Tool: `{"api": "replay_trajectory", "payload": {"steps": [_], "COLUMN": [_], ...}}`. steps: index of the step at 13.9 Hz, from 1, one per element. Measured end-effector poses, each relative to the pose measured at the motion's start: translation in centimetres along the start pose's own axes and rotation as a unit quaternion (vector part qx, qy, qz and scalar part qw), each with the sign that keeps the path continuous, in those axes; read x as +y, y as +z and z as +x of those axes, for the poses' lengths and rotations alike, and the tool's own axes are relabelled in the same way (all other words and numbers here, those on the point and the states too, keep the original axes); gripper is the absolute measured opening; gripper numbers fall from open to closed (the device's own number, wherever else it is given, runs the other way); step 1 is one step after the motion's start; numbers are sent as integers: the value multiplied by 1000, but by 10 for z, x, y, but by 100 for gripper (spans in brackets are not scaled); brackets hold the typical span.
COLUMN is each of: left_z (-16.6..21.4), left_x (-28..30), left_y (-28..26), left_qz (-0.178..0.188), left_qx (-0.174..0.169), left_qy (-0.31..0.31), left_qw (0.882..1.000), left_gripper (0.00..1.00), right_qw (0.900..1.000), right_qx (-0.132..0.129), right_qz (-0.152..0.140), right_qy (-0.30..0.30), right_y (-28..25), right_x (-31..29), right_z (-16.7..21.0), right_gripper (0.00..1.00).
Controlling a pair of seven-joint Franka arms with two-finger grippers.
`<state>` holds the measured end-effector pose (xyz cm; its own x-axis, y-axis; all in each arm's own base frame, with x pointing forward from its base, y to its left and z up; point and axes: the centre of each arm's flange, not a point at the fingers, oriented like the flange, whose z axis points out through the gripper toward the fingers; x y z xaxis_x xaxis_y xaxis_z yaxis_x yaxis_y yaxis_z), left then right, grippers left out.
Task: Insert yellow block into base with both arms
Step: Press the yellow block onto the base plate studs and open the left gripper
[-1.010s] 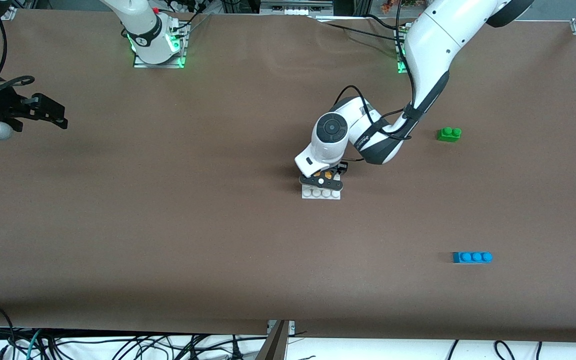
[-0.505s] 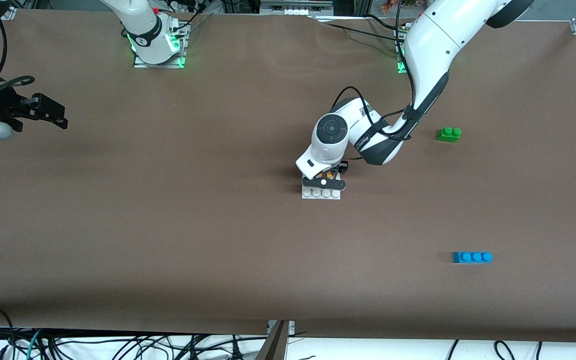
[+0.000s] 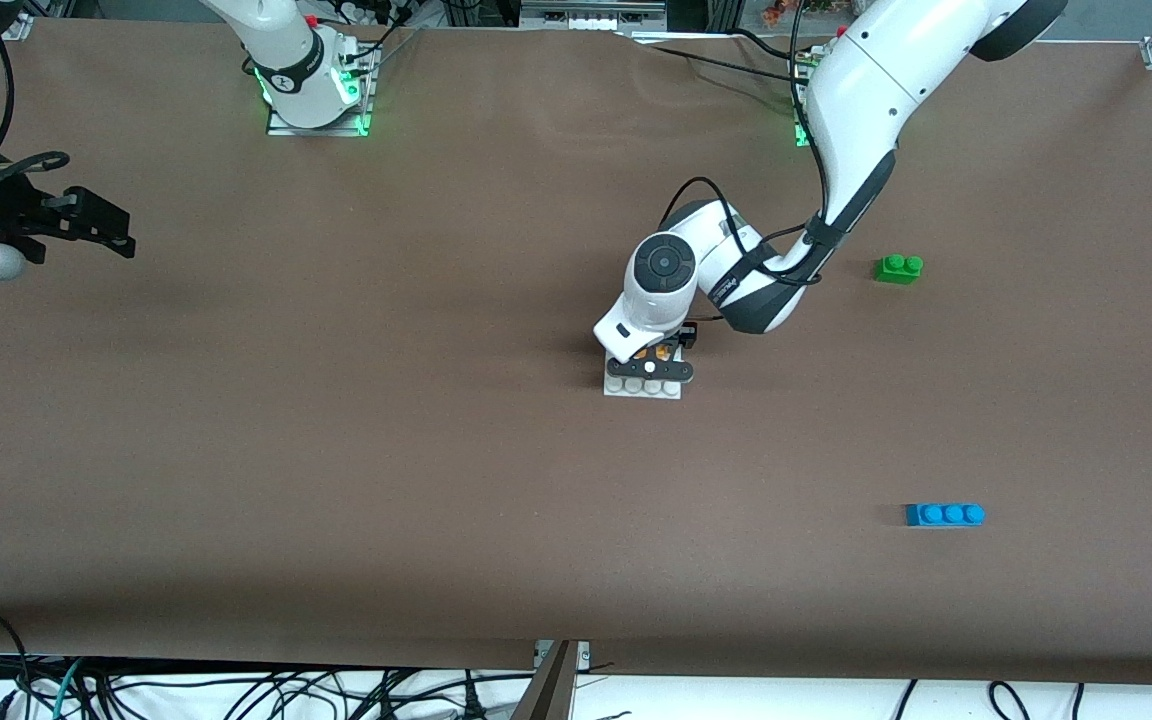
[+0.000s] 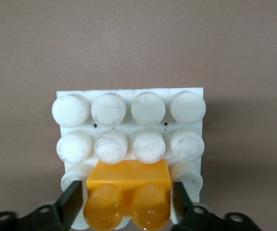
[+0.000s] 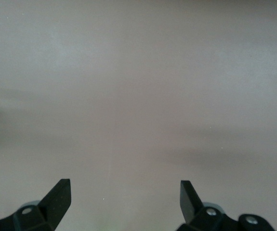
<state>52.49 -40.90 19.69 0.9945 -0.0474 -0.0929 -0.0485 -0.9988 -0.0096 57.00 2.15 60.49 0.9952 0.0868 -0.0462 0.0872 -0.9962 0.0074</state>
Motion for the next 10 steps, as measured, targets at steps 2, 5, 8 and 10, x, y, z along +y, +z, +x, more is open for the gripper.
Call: {"api": "replay_trajectory", "payload": {"steps": [2, 5, 8, 10], "left_z": [6, 20, 23, 19], "left_x": [1, 2, -4, -12], "left_y": [-7, -34, -74, -115], "left_qz": [-5, -8, 13, 25], "left_qx": [7, 21, 28, 31], "left_qy": [-5, -12, -18, -29], "left_qw": [1000, 1000, 999, 999], "left_gripper": [100, 100, 100, 100], "right_qw": [1000, 1000, 1000, 1000], "right_qx": [0, 0, 0, 0], "right_qz": [0, 0, 0, 0], "right_qy": [0, 0, 0, 0], "right_y": [0, 0, 0, 0], "right_x": [0, 0, 0, 0], "right_z": [0, 0, 0, 0], "right_gripper": [100, 100, 100, 100]}}
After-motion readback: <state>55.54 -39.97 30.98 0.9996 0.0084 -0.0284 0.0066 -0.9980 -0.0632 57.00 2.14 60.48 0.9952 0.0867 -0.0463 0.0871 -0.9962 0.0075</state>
